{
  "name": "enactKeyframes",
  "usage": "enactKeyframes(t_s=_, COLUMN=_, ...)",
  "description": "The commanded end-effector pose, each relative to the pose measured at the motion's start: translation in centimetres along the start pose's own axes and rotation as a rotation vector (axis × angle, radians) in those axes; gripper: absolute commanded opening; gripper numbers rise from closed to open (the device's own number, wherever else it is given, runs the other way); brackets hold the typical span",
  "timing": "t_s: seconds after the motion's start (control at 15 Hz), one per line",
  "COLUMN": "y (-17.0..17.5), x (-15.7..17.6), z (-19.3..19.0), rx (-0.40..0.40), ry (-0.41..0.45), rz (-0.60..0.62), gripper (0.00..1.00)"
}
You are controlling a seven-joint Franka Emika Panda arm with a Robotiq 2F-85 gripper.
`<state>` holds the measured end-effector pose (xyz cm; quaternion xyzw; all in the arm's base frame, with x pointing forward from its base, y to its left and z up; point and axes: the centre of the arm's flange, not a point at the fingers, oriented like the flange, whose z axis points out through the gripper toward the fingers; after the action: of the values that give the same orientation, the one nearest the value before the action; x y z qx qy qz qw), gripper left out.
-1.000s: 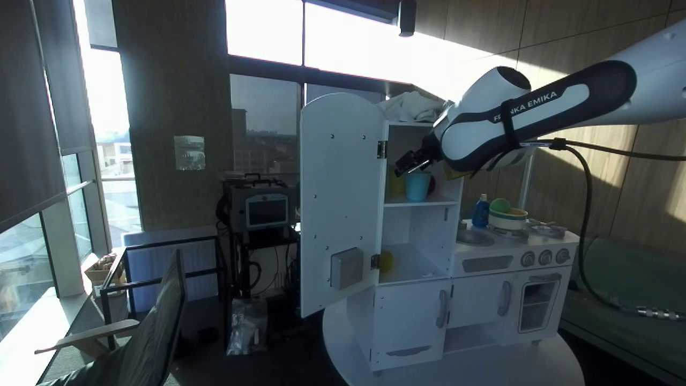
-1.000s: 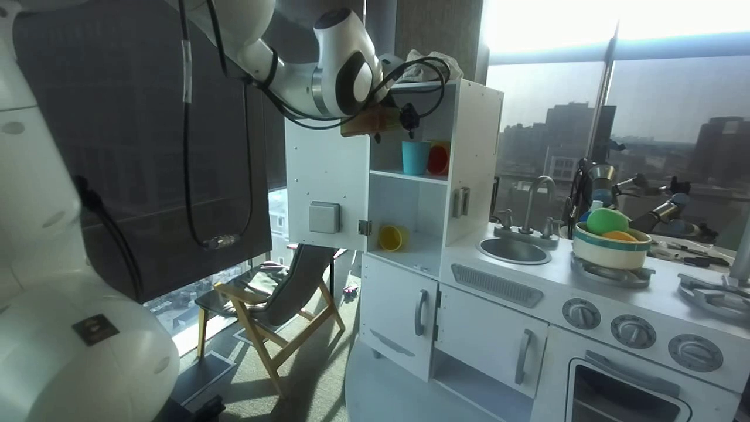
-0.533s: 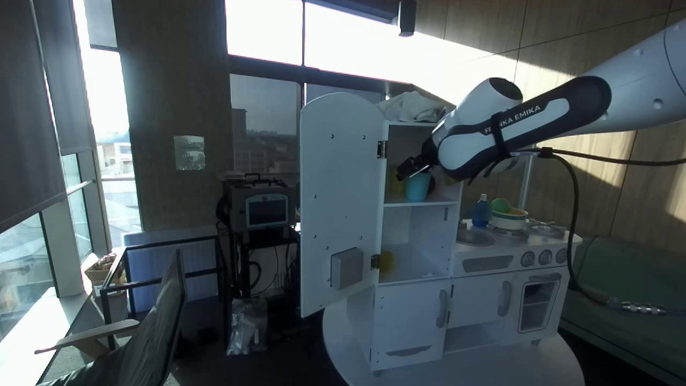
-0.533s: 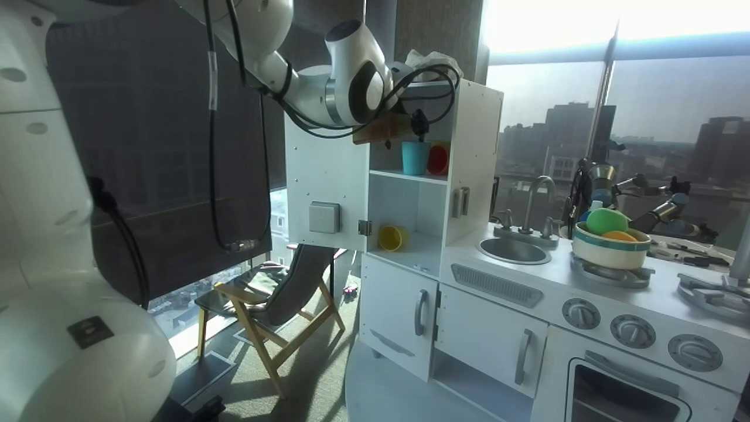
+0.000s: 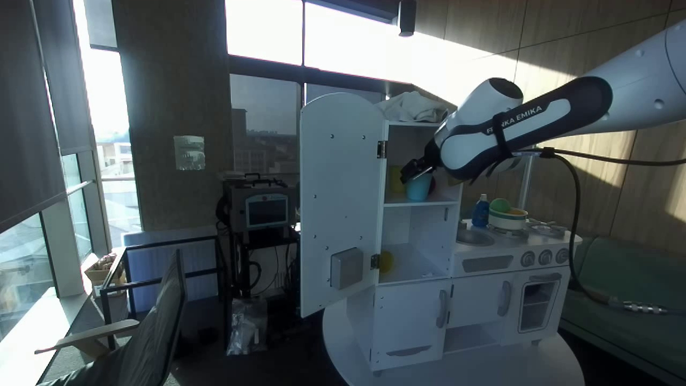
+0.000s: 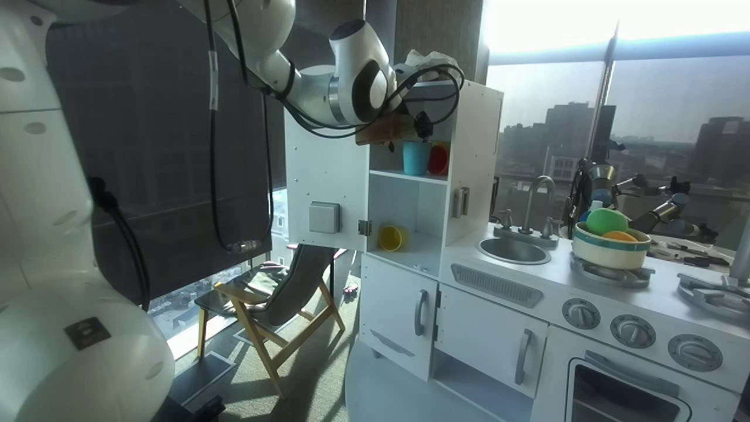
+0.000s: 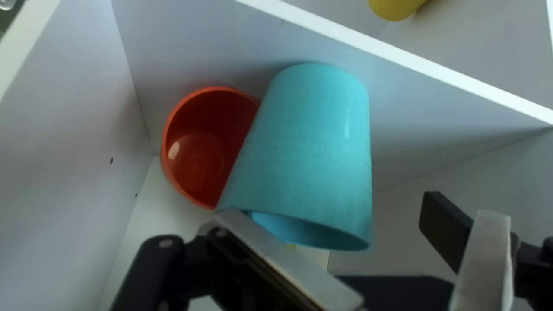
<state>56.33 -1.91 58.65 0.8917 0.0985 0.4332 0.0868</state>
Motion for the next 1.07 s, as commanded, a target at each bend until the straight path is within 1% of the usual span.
enactKeyframes(t_s=0.0, y=-0.2, x=0.4, z=-0.3, rx=0.015, ry=-0.038, rz=0.009, gripper=0.73)
enactKeyframes(t_s=0.07, y=-0.4, x=0.2, z=-0.1, rx=0.024, ry=-0.053, rz=0.011, gripper=0.69)
enactKeyframes(t_s=0.13, y=-0.6, x=0.1, z=-0.1, rx=0.029, ry=-0.062, rz=0.008, gripper=0.68)
enactKeyframes(t_s=0.2, y=-0.8, x=0.0, z=0.0, rx=0.033, ry=-0.07, rz=0.007, gripper=0.62)
enactKeyframes(t_s=0.33, y=-1.1, x=0.0, z=-0.1, rx=0.038, ry=-0.079, rz=0.004, gripper=0.45)
enactKeyframes(t_s=0.4, y=-1.1, x=0.0, z=-0.1, rx=0.038, ry=-0.079, rz=0.005, gripper=0.39)
enactKeyframes(t_s=0.47, y=-1.1, x=0.0, z=-0.1, rx=0.035, ry=-0.077, rz=0.011, gripper=0.3)
enactKeyframes(t_s=0.6, y=-1.0, x=0.0, z=-0.2, rx=0.032, ry=-0.073, rz=0.023, gripper=0.16)
enactKeyframes(t_s=0.67, y=-0.9, x=-0.1, z=-0.3, rx=0.036, ry=-0.072, rz=0.03, gripper=0.11)
enactKeyframes(t_s=0.8, y=-0.6, x=0.0, z=-0.5, rx=0.043, ry=-0.077, rz=0.057, gripper=0.06)
enactKeyframes(t_s=1.0, y=0.4, x=0.3, z=-1.0, rx=0.092, ry=-0.09, rz=0.137, gripper=0.1)
